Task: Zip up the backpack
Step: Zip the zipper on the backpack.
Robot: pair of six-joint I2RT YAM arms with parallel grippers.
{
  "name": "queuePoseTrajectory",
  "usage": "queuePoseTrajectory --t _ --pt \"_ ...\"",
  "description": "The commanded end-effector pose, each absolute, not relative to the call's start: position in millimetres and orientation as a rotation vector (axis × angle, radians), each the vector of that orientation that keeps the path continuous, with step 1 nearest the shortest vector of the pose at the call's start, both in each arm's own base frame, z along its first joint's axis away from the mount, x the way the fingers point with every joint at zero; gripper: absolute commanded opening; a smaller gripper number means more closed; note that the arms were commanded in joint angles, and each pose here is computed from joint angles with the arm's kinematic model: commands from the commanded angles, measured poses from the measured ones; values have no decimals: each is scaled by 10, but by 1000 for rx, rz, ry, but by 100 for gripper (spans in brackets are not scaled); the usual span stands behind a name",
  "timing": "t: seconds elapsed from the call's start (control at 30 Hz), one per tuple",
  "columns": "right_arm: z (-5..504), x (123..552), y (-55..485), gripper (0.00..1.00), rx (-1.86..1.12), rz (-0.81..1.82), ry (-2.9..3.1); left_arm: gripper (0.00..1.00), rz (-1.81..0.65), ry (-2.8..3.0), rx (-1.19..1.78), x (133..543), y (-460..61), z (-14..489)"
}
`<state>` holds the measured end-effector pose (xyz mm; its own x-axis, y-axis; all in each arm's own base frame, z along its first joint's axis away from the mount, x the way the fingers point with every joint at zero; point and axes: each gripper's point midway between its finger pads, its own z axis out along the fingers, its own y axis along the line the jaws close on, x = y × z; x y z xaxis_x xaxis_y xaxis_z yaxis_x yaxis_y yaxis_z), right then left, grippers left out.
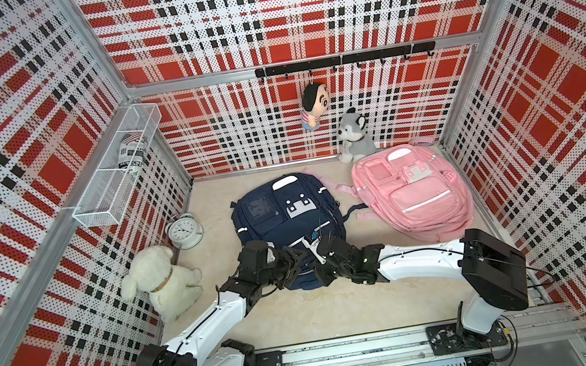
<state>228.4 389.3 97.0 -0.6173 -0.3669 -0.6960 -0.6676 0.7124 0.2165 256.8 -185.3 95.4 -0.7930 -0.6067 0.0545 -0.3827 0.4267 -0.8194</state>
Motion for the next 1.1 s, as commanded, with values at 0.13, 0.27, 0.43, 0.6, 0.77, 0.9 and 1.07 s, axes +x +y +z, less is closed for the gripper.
queuePoseTrajectory --t 0.13,0.27,0.43,0.6,0.77,0.9,1.07 --pt "1217 2252 4002 0 -792 678 2170 65 -1192 2472 -914 2566 -1710 674" --pt "1194 2228 4025 0 -812 684 2150 65 -1154 2505 -964 2489 -1658 528" --pt "1160 2212 4031 0 -848 683 2132 62 -1094 2512 -1020 2489 -1562 432" --pt "1142 2168 4045 0 -910 684 2113 50 -1008 2567 -1025 2509 -1504 300" --pt "1082 2138 3976 0 -978 629 2109 17 -944 2585 -1011 2570 -1455 235" --pt "1011 2152 3828 0 -1014 550 2127 6 -903 2556 -1029 2610 -1306 244" --pt "916 2238 3571 0 -979 473 2168 0 -859 2508 -1049 2663 -1087 286"
